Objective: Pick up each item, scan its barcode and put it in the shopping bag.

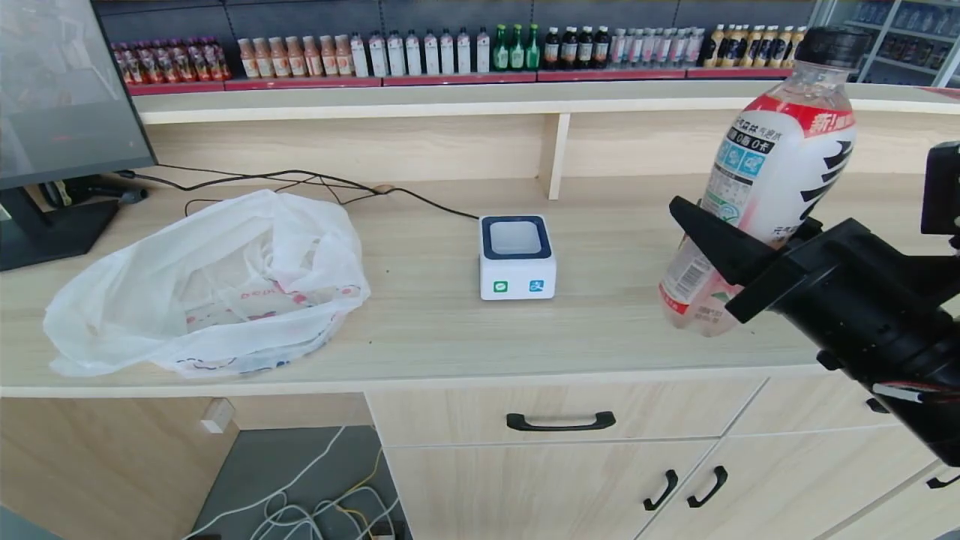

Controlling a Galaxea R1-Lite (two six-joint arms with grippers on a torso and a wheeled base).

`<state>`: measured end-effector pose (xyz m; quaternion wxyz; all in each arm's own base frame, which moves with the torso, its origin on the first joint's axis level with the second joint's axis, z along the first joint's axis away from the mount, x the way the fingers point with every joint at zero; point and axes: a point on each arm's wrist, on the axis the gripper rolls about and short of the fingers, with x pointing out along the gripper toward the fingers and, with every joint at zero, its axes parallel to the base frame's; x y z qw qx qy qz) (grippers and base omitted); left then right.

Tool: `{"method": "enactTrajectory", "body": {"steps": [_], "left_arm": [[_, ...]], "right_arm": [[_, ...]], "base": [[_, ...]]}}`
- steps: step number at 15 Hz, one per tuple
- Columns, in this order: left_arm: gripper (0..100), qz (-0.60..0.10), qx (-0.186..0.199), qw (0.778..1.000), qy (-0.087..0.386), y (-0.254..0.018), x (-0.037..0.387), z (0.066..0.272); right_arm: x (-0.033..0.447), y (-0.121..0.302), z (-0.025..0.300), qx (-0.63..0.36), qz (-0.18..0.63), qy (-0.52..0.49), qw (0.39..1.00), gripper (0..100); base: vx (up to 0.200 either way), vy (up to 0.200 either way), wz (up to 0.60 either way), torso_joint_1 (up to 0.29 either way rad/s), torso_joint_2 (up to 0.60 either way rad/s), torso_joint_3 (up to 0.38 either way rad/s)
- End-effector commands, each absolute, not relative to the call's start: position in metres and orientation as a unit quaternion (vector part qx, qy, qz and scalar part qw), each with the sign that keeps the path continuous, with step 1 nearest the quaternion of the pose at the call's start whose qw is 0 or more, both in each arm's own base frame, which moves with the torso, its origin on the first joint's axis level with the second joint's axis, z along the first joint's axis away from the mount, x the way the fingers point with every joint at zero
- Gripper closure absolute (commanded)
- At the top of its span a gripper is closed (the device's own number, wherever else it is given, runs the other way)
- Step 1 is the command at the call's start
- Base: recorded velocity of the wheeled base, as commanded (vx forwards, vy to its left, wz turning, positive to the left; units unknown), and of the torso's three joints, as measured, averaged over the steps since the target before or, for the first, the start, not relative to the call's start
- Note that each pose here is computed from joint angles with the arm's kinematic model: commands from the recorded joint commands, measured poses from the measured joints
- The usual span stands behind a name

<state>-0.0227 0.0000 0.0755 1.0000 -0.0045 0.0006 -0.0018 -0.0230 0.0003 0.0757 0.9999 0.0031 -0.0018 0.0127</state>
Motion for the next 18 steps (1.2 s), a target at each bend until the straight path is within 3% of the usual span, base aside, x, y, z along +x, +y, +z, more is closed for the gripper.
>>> {"method": "enactTrajectory", "body": {"steps": [1,10,18], "left_arm": [[0,-0.002,-0.005,1.0,0.001,0.0,-0.0227,0.0755],[0,-0.002,-0.005,1.0,0.001,0.0,-0.0227,0.0755],[0,-0.002,-0.005,1.0,0.001,0.0,-0.0227,0.0755]], "right_arm": [[-0.0228,0.0003,0.0756,0.003,0.013,-0.001,1.0,0],[-0.0228,0.0003,0.0756,0.003,0.013,-0.001,1.0,0],[-0.0228,0.0003,0.0756,0.003,0.013,-0.001,1.0,0]], "base": [[0.0,-0.2,0.0,0.012,0.0,0.012],[0.0,-0.2,0.0,0.002,0.0,0.002],[0.0,0.0,0.0,0.0,0.0,0.0]]}}
